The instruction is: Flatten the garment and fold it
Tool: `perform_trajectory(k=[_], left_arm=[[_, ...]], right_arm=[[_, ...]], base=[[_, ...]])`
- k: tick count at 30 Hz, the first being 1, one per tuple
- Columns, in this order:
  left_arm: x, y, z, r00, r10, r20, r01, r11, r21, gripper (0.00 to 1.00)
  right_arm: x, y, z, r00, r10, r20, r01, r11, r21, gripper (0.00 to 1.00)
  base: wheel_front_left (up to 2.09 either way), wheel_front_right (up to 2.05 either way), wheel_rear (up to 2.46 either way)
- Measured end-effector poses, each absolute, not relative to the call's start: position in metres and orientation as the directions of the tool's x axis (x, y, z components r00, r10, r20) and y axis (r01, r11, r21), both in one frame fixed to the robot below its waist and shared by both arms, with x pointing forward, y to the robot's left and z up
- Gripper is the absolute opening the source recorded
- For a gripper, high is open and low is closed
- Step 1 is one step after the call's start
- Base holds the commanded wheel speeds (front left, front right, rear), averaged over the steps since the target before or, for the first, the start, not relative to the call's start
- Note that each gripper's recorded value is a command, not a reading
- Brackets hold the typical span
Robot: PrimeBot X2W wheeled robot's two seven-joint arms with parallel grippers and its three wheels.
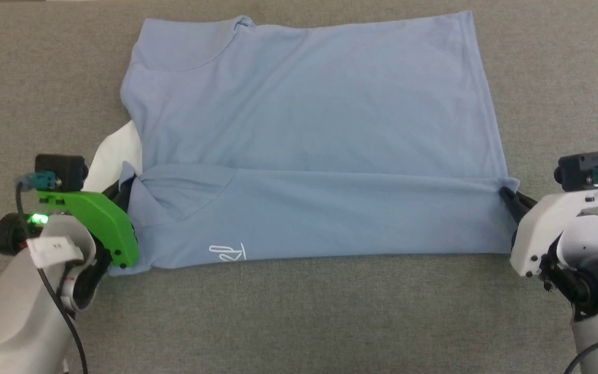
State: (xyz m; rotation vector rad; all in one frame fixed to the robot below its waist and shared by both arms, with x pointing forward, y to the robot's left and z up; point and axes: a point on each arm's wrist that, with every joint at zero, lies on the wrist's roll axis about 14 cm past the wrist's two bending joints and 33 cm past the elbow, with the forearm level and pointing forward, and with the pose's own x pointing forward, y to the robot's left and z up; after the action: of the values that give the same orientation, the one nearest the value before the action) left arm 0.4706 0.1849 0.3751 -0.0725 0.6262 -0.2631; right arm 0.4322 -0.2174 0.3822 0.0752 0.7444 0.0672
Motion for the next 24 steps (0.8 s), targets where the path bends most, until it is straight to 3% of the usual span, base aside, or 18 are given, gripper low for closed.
perform_trajectory(k=[3, 4, 5, 6, 7, 8, 15, 19, 24], left_arm=[[0.469, 0.186, 0.369, 0.743, -0.276, -0.61, 0.196, 0.961, -0.196, 0.0], [0.469, 0.186, 0.37, 0.74, -0.275, -0.613, 0.182, 0.96, -0.212, 0.14], [0.469, 0.188, 0.371, 0.746, -0.268, -0.61, 0.168, 0.961, -0.218, 0.62], [0.47, 0.189, 0.374, 0.758, -0.258, -0.599, 0.155, 0.963, -0.219, 1.0], [0.473, 0.19, 0.379, 0.784, -0.242, -0.572, 0.14, 0.966, -0.216, 1.0], [0.474, 0.191, 0.383, 0.805, -0.227, -0.548, 0.126, 0.968, -0.216, 1.0], [0.468, 0.217, 0.425, 0.961, -0.042, -0.273, -0.01, 0.983, -0.185, 1.0], [0.446, 0.222, 0.449, 0.986, 0.042, -0.158, -0.073, 0.978, -0.195, 1.0], [0.42, 0.214, 0.455, 0.988, 0.059, -0.14, -0.087, 0.974, -0.208, 1.0]], right_arm=[[0.431, -0.217, 0.375, 0.675, 0.096, -0.732, -0.009, 0.992, 0.123, 0.0], [0.43, -0.217, 0.374, 0.658, 0.099, -0.746, -0.004, 0.992, 0.129, 0.0], [0.43, -0.217, 0.375, 0.651, 0.101, -0.753, -0.001, 0.991, 0.133, 0.0], [0.43, -0.216, 0.376, 0.647, 0.104, -0.756, 0.003, 0.99, 0.138, 0.44], [0.43, -0.214, 0.378, 0.645, 0.11, -0.756, 0.004, 0.989, 0.147, 0.96], [0.429, -0.212, 0.38, 0.646, 0.116, -0.755, 0.004, 0.988, 0.155, 1.0], [0.427, -0.206, 0.407, 0.791, 0.108, -0.602, 0.015, 0.981, 0.195, 1.0], [0.422, -0.207, 0.44, 0.916, 0.064, -0.395, 0.022, 0.978, 0.209, 1.0], [0.407, -0.203, 0.465, 0.972, 0.04, -0.23, 0.014, 0.974, 0.227, 1.0]], base=[[0.0, 0.0, 0.0], [0.0, 0.0, 0.0], [0.0, 0.0, 0.0], [0.0, 0.0, 0.0], [0.0, 0.0, 0.0], [0.0, 0.0, 0.0], [0.0, 0.0, 0.0], [0.0, 0.0, 0.0], [0.0, 0.0, 0.0]])
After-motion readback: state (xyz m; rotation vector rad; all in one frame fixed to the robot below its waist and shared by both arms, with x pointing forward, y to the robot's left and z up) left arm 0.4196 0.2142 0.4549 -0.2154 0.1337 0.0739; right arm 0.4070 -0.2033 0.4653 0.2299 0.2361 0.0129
